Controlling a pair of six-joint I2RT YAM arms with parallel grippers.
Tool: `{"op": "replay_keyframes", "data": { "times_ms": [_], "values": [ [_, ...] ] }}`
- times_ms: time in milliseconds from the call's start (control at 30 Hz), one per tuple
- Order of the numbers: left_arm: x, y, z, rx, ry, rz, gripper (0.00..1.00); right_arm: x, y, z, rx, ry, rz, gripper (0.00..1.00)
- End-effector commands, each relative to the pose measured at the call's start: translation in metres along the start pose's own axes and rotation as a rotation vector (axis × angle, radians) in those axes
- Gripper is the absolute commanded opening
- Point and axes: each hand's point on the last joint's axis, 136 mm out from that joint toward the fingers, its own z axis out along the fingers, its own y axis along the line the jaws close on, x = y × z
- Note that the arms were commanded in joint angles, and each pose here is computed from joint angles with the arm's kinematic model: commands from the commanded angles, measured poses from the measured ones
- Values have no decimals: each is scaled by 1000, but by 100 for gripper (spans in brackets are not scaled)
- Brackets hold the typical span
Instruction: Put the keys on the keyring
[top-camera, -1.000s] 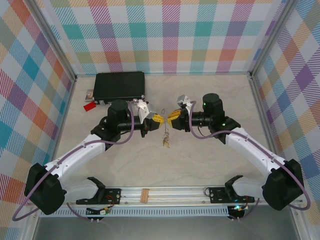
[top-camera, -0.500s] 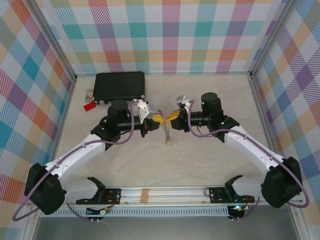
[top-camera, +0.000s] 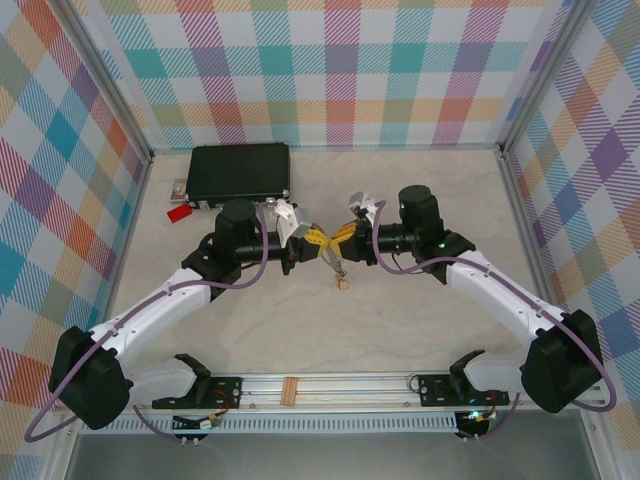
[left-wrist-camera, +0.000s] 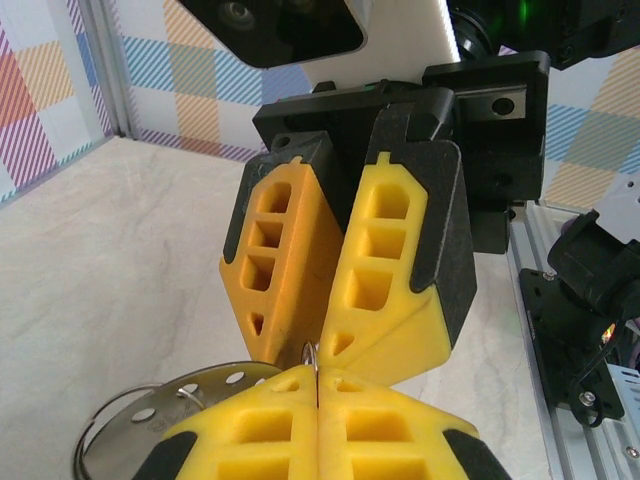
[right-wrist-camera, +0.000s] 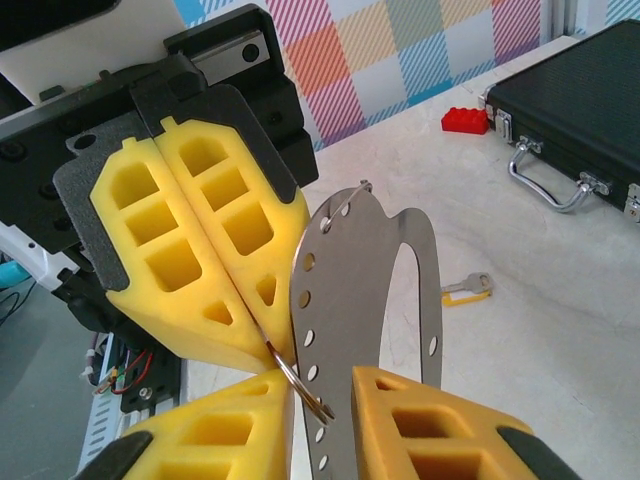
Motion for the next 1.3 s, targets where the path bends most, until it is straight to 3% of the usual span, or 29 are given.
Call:
{"op": "replay_keyframes", "data": {
  "times_ms": [0, 167, 300, 433, 600, 667, 800, 1033, 1267],
  "values": [
    [-18, -1, -1, 23, -48, 34, 0, -13, 12, 0, -49, -17, -33, 22],
    [-16, -1, 0, 26, -45, 29, 0, -14, 15, 1, -65, -17, -38, 20],
    [-16, -1, -1, 25, -45, 31, 0, -14, 17, 2, -74, -15, -38, 7],
    [-16, 0, 0, 23, -45, 29, 0, -13, 18, 2, -75, -14, -41, 1],
    [-20, 2, 2, 21, -70, -3, 0, -15, 16, 2, -64, -43, -39, 0],
    [-24, 3, 1, 12, -90, -18, 10, -17, 14, 1, -49, -67, -40, 0],
    [-40, 6, -6, -28, -175, -42, 29, -25, 10, 0, -25, -136, -30, 0],
    [-65, 10, -32, -88, -382, -89, 30, -48, 7, -9, -9, -289, -17, 0],
    [-67, 17, -38, -53, -483, -177, 29, -66, 12, -17, -30, -389, -35, 0]
  ]
}}
